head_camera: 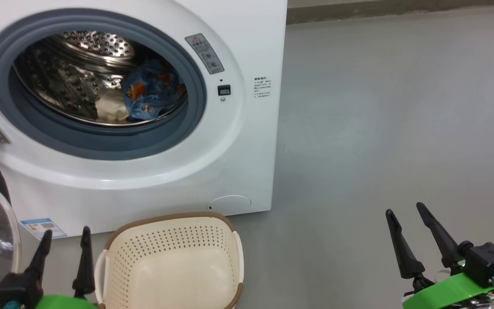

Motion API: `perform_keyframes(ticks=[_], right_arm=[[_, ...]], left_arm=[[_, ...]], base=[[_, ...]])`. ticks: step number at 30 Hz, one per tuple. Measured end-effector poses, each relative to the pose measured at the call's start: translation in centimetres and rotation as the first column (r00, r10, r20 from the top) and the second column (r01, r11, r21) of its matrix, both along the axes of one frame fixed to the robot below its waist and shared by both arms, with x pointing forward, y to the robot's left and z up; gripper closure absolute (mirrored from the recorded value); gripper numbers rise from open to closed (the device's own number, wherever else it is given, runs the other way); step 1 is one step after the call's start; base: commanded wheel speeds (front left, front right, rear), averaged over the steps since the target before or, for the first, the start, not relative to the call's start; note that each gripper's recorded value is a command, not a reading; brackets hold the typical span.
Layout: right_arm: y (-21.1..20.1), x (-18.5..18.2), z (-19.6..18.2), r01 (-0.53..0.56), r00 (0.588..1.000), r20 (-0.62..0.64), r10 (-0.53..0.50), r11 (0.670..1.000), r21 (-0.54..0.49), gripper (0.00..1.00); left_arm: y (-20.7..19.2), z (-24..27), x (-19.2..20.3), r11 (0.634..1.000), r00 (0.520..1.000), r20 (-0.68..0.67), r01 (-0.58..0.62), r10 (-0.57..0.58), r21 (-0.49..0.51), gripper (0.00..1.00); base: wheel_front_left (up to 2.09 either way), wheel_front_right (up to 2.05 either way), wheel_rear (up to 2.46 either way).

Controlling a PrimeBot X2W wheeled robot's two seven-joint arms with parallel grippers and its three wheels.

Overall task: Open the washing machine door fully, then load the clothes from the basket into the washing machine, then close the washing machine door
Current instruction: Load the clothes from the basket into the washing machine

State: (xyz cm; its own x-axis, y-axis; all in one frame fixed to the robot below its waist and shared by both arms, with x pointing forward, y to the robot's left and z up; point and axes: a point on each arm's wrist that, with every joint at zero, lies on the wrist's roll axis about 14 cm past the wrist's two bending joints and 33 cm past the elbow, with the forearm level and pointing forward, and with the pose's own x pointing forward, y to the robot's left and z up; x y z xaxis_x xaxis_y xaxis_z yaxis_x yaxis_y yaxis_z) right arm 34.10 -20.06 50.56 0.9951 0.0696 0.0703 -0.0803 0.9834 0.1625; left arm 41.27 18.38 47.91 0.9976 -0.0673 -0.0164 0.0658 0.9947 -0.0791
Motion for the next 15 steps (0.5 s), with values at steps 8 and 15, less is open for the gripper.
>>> perform_keyframes(ticks=[8,15], right_arm=[[-0.2,-0.8,-0.3,0.007,1.0,-0.008,-0.007,1.0,0.003,0.0],[-0.4,-0.6,0.0,0.012,1.0,0.002,-0.012,1.0,0.002,0.0]], left_arm=[[1.3,-0.4,-2.1,0.999,0.999,-0.007,-0.036,0.036,0.002,0.0],[1.8,-0.8,-3.8,0.999,0.998,-0.015,-0.054,0.054,-0.001,0.0]], base=[[0.0,0.0,0.0],[0.0,0.0,0.0]])
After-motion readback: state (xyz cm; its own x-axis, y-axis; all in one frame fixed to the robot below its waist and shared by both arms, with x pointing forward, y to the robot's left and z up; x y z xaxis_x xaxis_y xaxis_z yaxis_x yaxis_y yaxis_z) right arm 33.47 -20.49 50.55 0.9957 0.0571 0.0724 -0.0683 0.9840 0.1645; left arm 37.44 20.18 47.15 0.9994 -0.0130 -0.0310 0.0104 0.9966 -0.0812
